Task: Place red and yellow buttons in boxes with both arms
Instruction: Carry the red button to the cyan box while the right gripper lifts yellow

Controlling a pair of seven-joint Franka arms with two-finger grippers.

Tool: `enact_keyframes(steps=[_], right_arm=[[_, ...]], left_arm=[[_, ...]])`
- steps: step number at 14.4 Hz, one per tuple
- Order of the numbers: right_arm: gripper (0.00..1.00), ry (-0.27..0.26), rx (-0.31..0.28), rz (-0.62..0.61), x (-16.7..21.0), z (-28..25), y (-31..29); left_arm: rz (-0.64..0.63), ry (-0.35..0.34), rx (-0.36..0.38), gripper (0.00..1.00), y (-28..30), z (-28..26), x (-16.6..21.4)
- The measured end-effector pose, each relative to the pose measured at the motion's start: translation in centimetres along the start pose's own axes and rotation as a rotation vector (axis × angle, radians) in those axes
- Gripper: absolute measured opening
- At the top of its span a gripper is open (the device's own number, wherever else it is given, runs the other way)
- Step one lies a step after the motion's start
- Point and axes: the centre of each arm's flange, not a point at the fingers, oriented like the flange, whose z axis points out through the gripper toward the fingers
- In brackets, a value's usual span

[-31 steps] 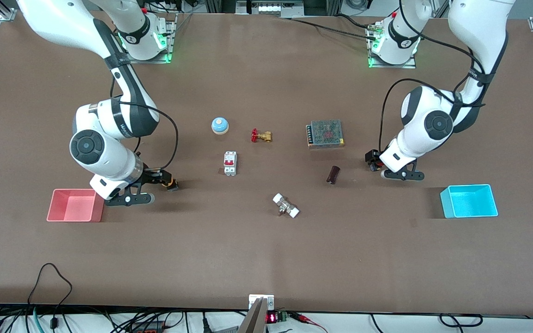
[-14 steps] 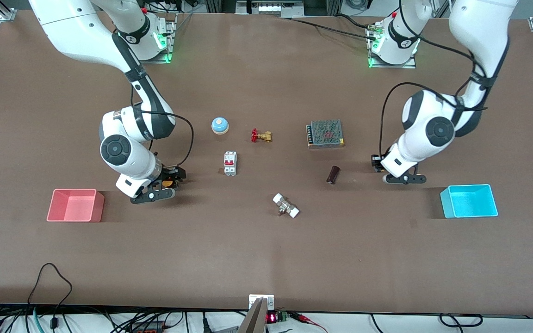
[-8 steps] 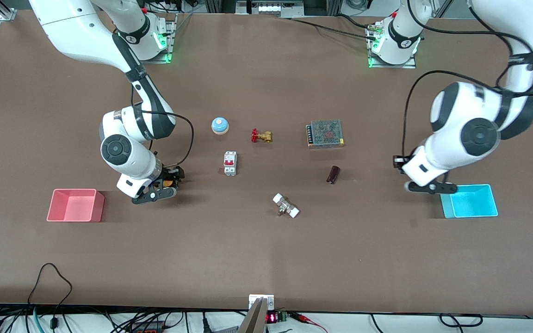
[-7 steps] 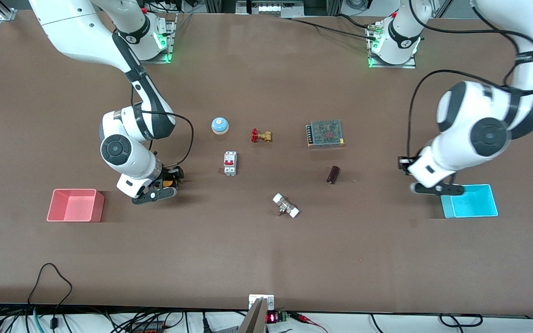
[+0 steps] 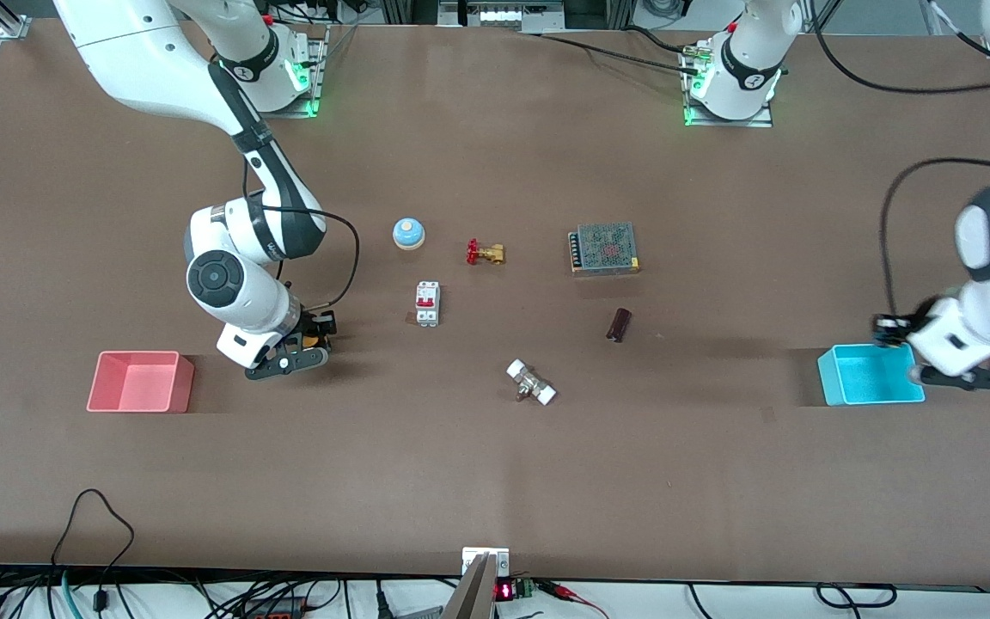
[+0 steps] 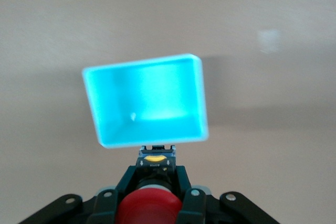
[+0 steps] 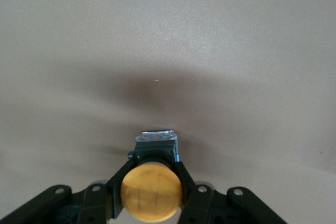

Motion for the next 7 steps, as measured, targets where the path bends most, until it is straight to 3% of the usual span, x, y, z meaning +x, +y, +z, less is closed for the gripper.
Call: enact_keyframes(steps=[3,7], right_arm=[[0.37,0.052,-0.002,0.015,1.0,-3.3,0.9],[0.37,0.074,0.019,0.135,0.6,-13.7,7.4]], left_arm=[[-0.002,0.047,-0.018,0.34,-1.2,4.0,2.9],[-0.004,0.055,-0.031,0.34,-1.4,6.8,4.2]])
